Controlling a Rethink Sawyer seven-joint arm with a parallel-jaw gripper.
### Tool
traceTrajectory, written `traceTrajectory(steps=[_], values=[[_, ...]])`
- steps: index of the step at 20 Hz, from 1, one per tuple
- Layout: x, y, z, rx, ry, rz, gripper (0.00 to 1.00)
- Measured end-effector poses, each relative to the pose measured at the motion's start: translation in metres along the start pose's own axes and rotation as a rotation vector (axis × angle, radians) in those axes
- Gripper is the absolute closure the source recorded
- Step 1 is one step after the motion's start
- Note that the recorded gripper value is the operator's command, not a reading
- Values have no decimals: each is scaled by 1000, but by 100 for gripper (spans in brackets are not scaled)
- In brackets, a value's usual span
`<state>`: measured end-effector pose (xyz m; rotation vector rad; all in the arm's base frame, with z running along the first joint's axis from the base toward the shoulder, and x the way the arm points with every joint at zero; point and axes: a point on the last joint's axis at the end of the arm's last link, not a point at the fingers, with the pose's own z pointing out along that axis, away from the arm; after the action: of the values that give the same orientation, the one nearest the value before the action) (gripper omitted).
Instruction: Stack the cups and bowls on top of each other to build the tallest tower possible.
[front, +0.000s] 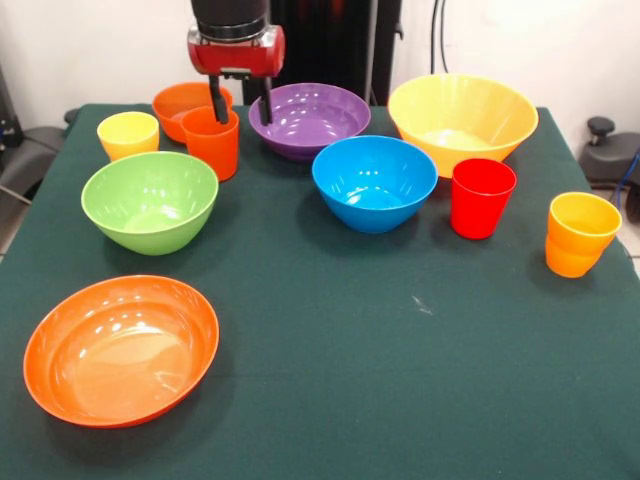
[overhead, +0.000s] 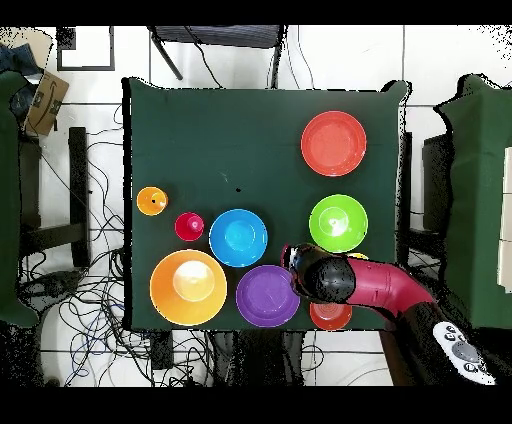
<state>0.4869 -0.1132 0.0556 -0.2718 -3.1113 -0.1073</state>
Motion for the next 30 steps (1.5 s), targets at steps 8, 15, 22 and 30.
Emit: traceTrajectory(steps=[8,15,22,30], values=[[8,4,14,-1,33,-7,0],[20,4,28,64,62,-66,0],[32,-5,37,143,92,-115,0],[43,-21,49,181,128,-113,0]])
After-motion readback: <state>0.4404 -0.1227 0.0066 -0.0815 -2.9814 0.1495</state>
